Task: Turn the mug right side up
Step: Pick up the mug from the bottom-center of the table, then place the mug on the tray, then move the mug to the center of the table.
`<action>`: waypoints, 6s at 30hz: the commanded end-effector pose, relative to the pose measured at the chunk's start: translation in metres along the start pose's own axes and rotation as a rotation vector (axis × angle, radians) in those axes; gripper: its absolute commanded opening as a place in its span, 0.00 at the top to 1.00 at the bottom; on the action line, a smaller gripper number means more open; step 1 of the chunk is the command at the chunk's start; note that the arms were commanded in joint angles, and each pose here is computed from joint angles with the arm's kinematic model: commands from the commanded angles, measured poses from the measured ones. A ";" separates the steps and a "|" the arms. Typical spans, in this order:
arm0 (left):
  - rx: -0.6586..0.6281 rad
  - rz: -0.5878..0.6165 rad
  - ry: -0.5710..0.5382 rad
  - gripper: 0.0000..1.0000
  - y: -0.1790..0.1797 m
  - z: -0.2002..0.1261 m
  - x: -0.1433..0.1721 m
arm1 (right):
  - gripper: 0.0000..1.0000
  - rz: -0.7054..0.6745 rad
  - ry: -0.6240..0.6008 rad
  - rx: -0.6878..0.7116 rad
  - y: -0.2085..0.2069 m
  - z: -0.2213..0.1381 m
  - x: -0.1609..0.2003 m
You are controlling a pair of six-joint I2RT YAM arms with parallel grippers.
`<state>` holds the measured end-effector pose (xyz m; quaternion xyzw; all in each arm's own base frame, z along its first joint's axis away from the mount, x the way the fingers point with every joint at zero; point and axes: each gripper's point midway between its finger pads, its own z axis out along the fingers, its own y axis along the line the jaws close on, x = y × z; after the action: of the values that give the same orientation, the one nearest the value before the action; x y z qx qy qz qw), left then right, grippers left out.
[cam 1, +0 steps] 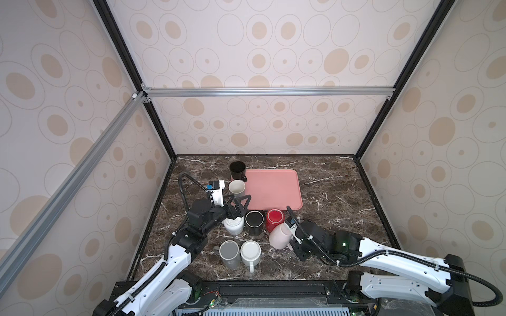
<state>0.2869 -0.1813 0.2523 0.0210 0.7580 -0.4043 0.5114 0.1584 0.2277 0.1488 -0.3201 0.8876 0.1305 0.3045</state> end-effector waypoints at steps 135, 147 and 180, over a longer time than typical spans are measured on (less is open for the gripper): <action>-0.735 0.270 0.491 0.98 0.155 0.241 0.005 | 0.42 0.386 -0.739 -0.009 -0.072 -0.105 -0.101; -0.728 0.263 0.473 0.61 0.149 0.237 -0.001 | 0.37 0.394 -0.740 -0.009 -0.073 -0.106 -0.100; -0.035 -0.012 -0.044 0.01 -0.022 0.053 -0.051 | 0.01 0.435 -0.289 0.026 -0.055 0.025 -0.080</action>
<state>0.3517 -0.2097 0.2658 0.0021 0.7983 -0.3462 0.4929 0.2445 0.2240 0.1654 -0.1131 0.8897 0.2072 0.3907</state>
